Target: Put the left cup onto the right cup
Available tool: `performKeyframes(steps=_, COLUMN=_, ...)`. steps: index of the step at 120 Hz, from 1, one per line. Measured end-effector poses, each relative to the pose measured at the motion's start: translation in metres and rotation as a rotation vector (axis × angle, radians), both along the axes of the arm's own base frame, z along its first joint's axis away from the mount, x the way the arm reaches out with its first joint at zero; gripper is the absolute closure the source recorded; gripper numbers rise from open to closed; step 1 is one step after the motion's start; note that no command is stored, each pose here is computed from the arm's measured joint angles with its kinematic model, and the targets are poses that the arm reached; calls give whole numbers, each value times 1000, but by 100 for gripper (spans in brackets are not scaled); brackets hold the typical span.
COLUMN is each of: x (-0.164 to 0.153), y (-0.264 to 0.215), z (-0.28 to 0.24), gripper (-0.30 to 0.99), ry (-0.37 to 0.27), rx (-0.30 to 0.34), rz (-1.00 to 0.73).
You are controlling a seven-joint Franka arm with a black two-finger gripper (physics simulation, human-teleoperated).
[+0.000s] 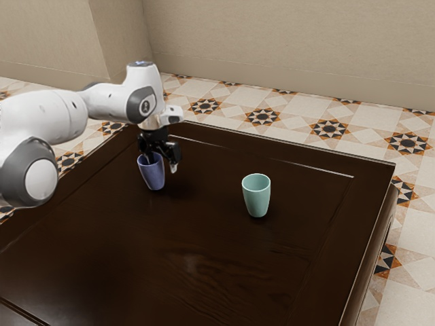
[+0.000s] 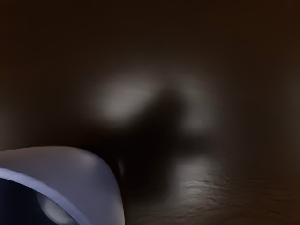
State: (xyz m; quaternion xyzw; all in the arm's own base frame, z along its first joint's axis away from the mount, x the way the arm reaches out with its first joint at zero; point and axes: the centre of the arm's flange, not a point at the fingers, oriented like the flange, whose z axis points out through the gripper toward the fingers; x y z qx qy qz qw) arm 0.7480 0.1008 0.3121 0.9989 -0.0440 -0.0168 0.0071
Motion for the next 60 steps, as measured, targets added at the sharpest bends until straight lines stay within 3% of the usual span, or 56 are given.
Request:
performKeyframes(steps=46, x=-2, y=1, z=-18, gripper=0, ry=18, rx=-5, rz=5)
performKeyframes(steps=60, x=-2, y=1, z=-19, gripper=11, ry=17, rx=-5, rz=6)
